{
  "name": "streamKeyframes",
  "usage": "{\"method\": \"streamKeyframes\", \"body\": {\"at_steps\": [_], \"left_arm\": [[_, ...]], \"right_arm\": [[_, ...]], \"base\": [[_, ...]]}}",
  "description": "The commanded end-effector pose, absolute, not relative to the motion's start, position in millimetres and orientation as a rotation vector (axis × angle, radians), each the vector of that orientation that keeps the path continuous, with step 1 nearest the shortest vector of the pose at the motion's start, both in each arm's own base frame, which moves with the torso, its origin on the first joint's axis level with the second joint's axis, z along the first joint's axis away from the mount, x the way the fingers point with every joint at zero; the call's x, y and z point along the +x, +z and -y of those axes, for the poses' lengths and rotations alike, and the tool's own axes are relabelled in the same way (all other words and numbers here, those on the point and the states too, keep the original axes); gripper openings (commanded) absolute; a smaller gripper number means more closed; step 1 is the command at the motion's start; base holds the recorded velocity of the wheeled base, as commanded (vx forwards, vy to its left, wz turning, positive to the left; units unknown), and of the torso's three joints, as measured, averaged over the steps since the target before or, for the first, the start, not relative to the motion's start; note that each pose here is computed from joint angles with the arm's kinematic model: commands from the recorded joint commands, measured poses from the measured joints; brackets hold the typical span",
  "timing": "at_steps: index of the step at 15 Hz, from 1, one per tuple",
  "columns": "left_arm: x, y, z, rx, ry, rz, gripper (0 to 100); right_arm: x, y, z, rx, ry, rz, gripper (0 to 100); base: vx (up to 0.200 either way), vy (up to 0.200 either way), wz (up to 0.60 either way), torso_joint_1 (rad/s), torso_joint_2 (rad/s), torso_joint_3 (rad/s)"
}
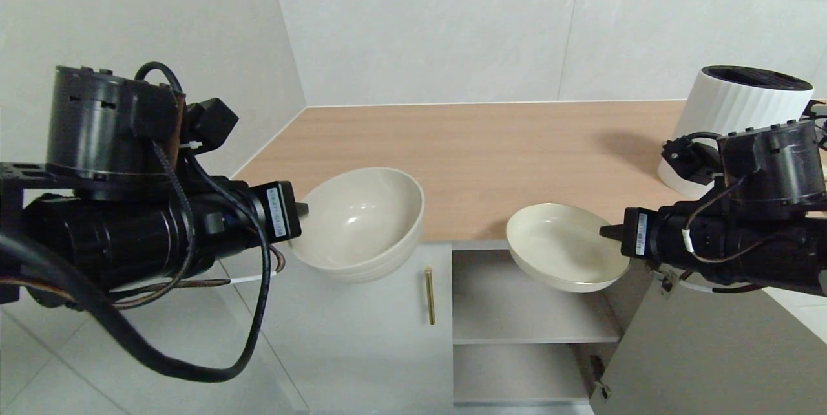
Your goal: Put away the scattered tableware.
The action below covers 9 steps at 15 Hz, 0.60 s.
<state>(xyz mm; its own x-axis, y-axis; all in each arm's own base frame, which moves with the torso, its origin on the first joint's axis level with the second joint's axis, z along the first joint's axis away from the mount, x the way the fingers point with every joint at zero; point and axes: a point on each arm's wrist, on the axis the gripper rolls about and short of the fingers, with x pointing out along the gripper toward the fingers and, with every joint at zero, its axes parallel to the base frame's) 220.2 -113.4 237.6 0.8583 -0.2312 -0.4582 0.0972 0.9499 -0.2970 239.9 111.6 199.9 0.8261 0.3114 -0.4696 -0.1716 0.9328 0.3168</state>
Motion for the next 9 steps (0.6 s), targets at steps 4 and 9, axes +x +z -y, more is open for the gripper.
{"method": "streamKeyframes", "body": {"at_steps": [4, 9], "left_arm": [[222.6, 212.3, 116.0, -0.240, -0.154, -0.598, 0], [228.5, 200.5, 122.3, -0.217, -0.153, -0.641, 0]], "right_arm": [[228.4, 186.6, -108.4, 0.252, 0.256, -0.586, 0], [239.2, 170.2, -107.1, 0.239, 0.217, -0.620, 0]], "base": [[-0.050, 0.000, 0.00, 0.001, 0.00, 0.001], [0.000, 0.000, 0.00, 0.000, 0.00, 0.000]]}}
